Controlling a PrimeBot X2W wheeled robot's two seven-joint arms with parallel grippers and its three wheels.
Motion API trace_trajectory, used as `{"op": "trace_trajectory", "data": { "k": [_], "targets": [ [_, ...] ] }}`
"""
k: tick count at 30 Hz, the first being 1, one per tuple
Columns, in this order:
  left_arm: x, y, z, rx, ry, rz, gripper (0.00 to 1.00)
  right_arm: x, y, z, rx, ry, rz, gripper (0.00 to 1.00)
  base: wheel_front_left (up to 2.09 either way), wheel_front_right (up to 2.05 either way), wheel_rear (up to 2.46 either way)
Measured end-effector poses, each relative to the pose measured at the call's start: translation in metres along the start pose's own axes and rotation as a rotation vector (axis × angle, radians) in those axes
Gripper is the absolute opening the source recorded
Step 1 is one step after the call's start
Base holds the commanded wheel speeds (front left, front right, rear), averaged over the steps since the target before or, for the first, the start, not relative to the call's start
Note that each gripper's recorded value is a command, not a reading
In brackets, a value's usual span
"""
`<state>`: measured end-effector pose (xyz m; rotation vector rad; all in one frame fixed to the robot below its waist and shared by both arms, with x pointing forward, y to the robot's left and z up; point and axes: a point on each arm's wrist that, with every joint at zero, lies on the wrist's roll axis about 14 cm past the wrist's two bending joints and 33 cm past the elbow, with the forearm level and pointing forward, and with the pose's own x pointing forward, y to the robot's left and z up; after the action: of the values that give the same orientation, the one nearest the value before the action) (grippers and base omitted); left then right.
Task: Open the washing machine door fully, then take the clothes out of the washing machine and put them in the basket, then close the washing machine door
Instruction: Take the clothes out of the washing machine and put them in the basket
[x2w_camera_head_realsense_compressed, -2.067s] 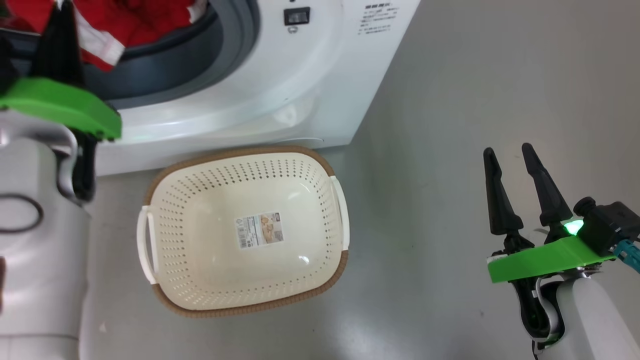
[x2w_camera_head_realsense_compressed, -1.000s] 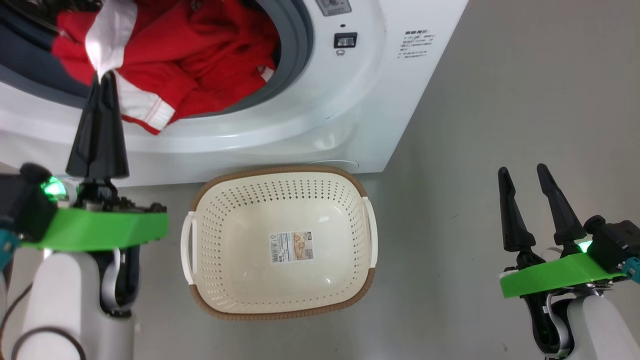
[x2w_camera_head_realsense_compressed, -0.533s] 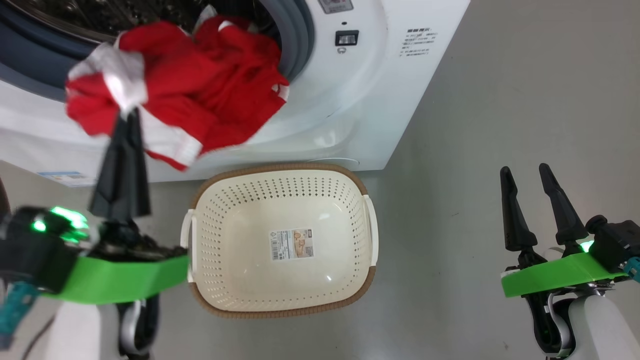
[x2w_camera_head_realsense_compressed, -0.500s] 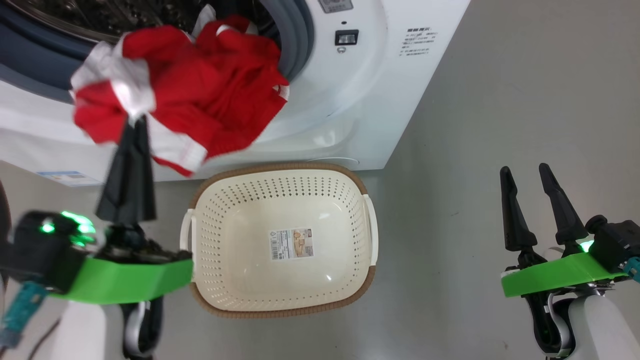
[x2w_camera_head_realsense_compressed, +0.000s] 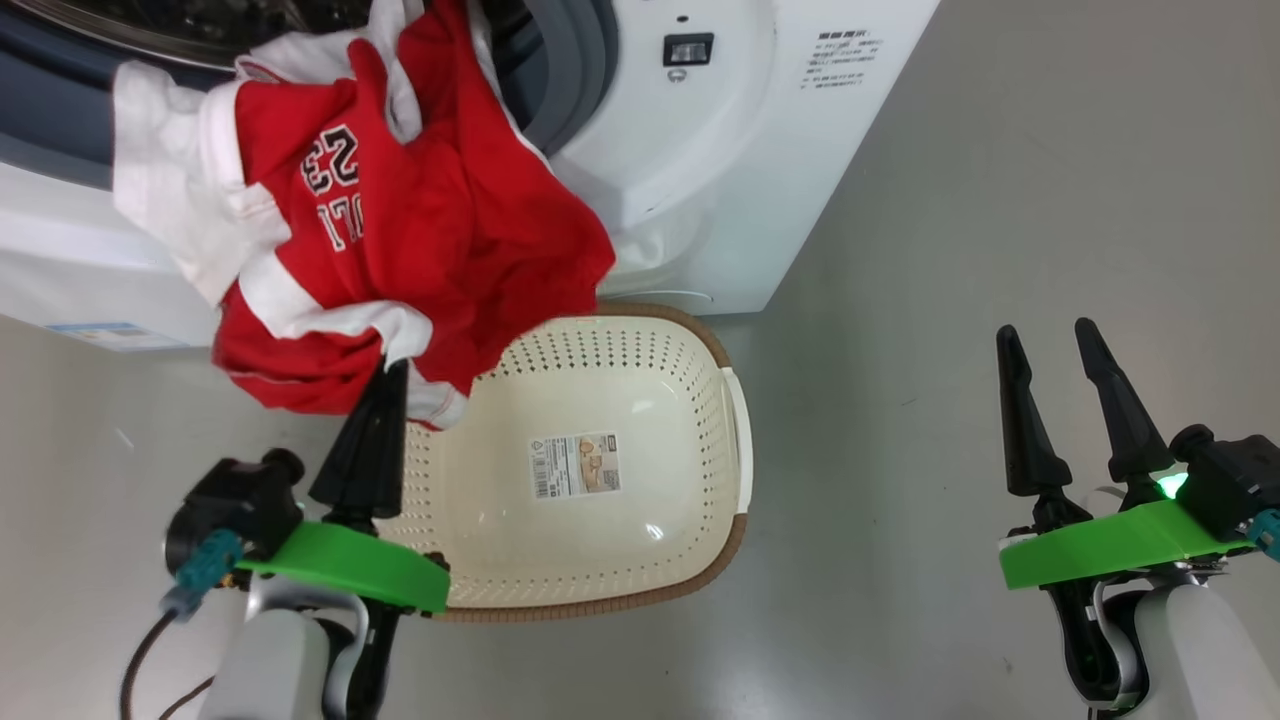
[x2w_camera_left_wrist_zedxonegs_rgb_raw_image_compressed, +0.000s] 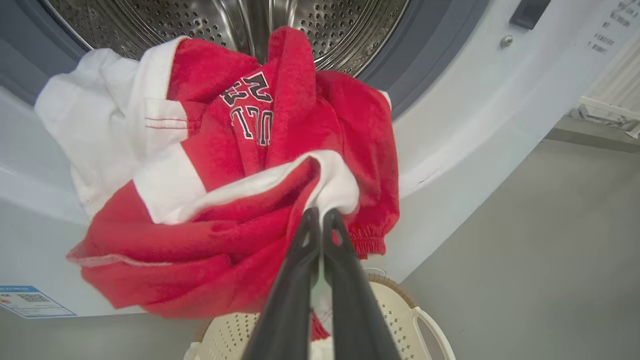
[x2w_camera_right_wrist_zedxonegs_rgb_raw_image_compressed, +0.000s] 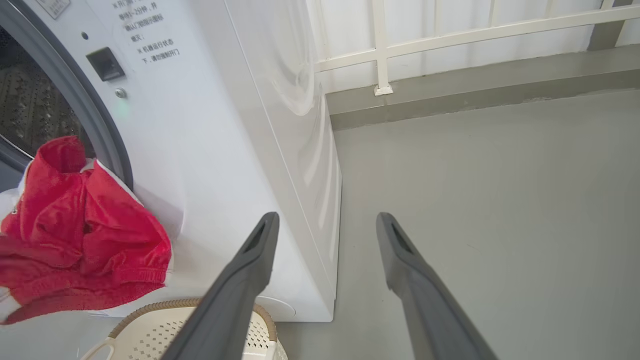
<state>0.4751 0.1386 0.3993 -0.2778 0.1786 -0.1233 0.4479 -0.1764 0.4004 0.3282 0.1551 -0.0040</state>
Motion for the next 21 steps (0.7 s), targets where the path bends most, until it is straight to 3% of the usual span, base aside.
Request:
{"op": "trace_trajectory", "data": {
  "k": [21],
  "targets": [
    [0.015,0.005,-0.098,0.032,0.317,-0.015,0.00,0.008,-0.009,-0.016,0.005,0.035,-0.019,1.00,0.00,0.00,0.00]
  ]
}}
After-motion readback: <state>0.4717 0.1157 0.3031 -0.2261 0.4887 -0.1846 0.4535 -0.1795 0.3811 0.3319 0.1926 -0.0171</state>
